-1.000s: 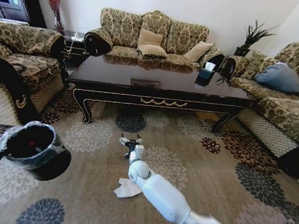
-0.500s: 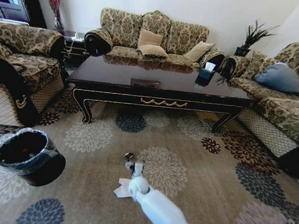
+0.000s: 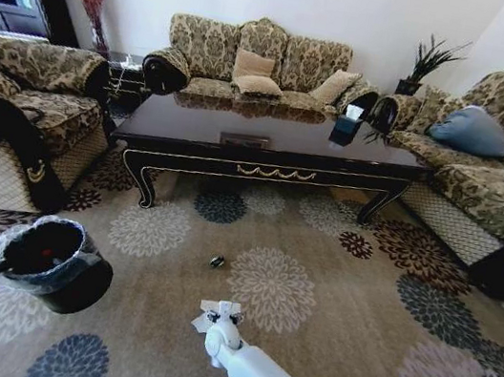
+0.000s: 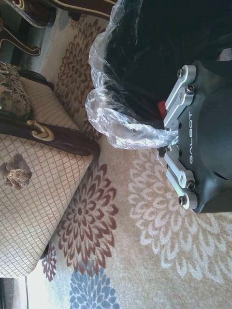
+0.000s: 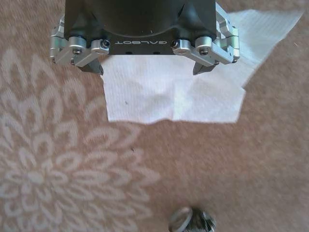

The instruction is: Move to the front of the table and pick up the trash from the floor, then place it into the trash bin.

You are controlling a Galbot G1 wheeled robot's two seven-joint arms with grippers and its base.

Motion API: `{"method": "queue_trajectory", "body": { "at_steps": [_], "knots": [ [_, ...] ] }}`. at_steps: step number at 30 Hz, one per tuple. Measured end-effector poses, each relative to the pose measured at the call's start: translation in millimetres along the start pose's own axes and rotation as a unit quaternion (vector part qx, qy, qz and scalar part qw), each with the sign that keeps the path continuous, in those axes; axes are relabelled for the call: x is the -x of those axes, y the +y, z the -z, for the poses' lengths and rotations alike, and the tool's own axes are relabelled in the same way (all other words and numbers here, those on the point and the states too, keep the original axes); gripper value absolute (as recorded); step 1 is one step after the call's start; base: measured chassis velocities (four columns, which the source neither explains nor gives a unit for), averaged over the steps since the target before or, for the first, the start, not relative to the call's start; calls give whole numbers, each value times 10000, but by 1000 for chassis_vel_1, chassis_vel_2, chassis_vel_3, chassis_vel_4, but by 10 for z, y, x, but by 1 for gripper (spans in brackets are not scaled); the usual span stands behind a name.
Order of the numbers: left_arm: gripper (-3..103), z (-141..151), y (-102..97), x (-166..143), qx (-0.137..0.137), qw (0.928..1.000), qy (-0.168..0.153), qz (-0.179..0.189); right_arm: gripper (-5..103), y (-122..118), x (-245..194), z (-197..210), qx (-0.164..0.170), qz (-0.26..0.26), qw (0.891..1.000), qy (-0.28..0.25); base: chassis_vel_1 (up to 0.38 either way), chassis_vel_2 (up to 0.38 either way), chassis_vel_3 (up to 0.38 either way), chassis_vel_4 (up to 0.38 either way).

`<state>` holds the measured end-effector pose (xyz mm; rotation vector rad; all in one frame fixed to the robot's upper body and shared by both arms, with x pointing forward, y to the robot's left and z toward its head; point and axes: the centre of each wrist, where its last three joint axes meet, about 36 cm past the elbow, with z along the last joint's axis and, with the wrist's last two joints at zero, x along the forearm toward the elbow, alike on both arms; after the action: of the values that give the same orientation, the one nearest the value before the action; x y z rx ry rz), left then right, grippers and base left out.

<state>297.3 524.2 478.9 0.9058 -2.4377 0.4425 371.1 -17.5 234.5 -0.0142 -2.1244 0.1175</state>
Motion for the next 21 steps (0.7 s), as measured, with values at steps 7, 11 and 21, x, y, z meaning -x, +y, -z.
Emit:
{"method": "queue_trajectory", "body": {
  "at_steps": [7,11,21],
  "knots": [
    [4,-4,-3,-18,35,10000,-10,13,103,-65,85,-44,24,23,10000,79,0,0,0,0],
    [4,-8,-15,-32,35,10000,-21,1,89,-100,106,-55,-5,71,10000,58,0,0,0,0],
    [4,-24,-21,-30,43,10000,-14,15,57,-80,81,-109,-87,102,9999,23,0,0,0,0]
  ]
}}
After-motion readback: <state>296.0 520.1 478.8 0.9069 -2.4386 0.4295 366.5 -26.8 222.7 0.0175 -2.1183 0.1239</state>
